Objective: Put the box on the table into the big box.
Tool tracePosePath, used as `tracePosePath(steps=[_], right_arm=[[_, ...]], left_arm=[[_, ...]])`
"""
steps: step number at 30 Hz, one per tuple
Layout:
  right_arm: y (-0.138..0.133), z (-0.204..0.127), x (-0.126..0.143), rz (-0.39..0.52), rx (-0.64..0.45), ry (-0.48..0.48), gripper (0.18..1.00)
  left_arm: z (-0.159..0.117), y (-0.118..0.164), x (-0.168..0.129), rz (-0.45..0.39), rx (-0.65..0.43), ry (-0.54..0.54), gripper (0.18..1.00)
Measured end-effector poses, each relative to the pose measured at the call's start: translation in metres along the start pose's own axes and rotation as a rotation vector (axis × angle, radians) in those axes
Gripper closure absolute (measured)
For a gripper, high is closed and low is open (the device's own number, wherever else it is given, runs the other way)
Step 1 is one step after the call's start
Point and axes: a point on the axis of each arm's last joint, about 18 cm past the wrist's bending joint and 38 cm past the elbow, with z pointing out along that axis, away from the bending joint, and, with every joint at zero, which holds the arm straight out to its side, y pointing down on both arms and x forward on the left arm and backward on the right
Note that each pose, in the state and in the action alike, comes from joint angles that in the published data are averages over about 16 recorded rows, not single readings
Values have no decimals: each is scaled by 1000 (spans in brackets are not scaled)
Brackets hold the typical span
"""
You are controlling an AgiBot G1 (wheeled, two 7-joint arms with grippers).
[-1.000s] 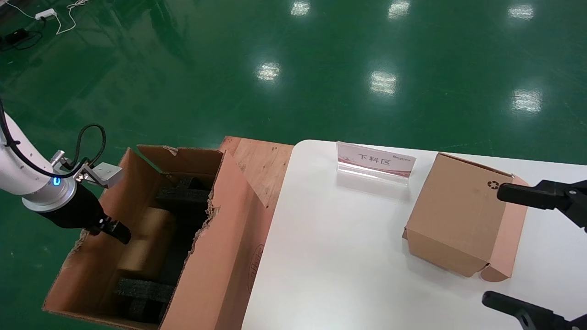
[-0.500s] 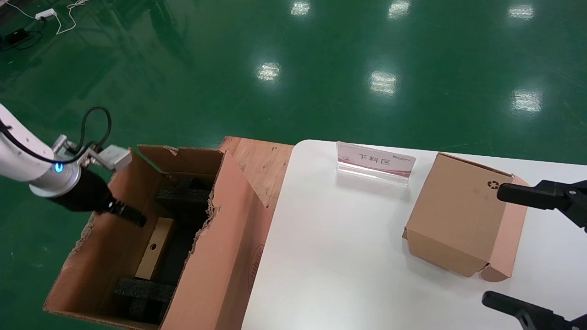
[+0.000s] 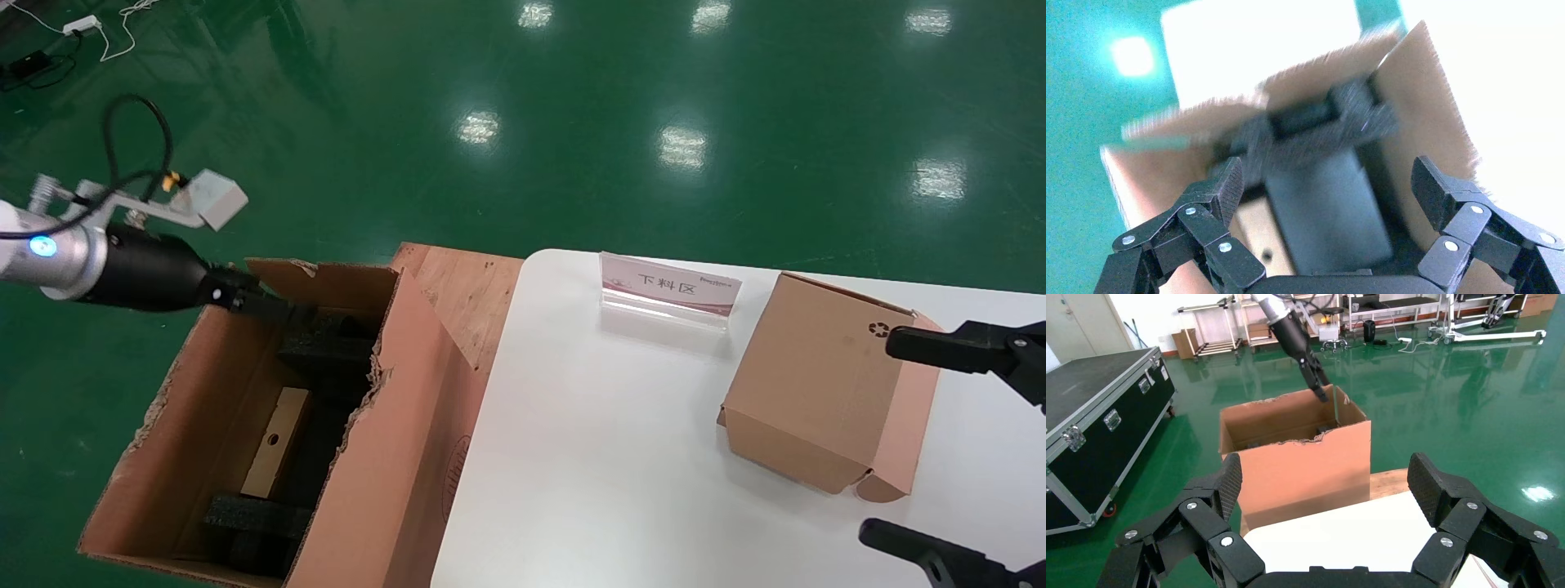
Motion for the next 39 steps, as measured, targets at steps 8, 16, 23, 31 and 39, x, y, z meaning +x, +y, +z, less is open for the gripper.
tracePosePath(steps=[8, 16, 23, 31, 39], right_arm=[[0, 0, 0, 0, 0, 0, 183], [0, 0, 0, 0, 0, 0, 183], [0, 0, 0, 0, 0, 0, 183], [0, 0, 0, 0, 0, 0, 183], [0, 0, 0, 0, 0, 0, 183]], left_arm=[[-21, -11, 5, 67, 141, 55, 188], [-19, -16, 13, 96, 149, 82, 188], [-10, -21, 28, 125, 139, 125, 188], [-2, -29, 49, 168, 151, 196, 188], [3, -35, 70, 212, 173, 271, 188]])
